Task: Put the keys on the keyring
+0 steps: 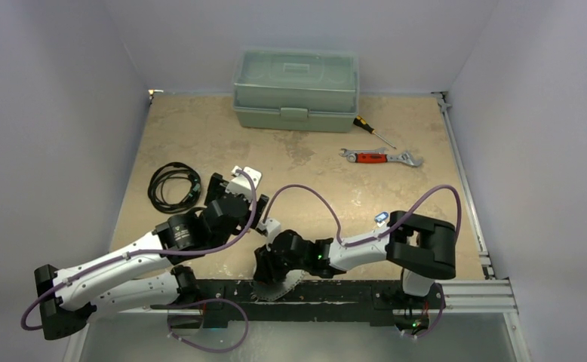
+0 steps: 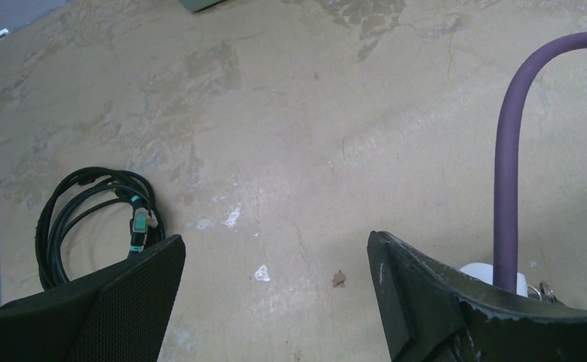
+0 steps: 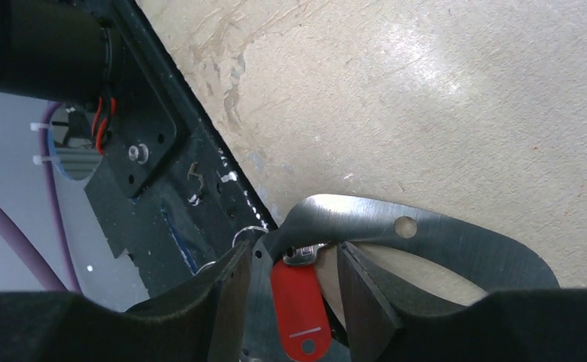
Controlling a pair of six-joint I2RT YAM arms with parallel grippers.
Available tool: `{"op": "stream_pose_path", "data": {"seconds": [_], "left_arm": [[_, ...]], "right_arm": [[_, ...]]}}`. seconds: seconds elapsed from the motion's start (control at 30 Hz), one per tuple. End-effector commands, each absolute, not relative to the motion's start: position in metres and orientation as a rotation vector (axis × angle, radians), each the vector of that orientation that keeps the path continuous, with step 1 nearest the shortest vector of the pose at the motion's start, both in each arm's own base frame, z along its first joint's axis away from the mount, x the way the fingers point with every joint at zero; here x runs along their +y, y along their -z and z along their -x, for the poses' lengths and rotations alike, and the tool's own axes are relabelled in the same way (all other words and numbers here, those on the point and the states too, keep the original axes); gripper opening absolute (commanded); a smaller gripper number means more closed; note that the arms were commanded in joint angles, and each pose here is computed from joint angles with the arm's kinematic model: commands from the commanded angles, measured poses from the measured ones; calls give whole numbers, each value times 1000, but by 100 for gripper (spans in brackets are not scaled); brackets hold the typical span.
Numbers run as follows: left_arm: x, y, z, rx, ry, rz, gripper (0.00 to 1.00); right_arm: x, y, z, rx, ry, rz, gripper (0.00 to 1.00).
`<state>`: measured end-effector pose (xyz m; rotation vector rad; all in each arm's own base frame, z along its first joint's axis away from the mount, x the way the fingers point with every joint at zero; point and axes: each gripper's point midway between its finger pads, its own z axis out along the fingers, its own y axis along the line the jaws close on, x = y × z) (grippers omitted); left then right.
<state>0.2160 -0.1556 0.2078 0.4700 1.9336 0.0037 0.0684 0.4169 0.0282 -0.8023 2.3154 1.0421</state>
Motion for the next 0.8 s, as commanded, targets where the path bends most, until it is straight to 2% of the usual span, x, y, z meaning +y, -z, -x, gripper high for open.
{"op": "stream_pose_path", "data": {"seconds": [0.0, 0.2, 0.4, 0.63, 0.77], "left_arm": [[-152, -217, -221, 1915, -13, -413, 90], [-149, -219, -220, 1907, -16, -400, 90], [-148, -217, -222, 1917, -34, -400, 90], [-144, -217, -224, 1915, -63, -400, 91], [-139, -217, -225, 1906, -82, -383, 99]], "right_arm": [[409, -14, -87, 2406, -999, 694, 51], [396, -14, -157, 2335, -934, 579, 53], [397, -27, -217, 2260, -802, 608, 53], [396, -92, -234, 2117, -796, 622, 53], [385, -109, -225, 2106, -799, 613, 55]]}}
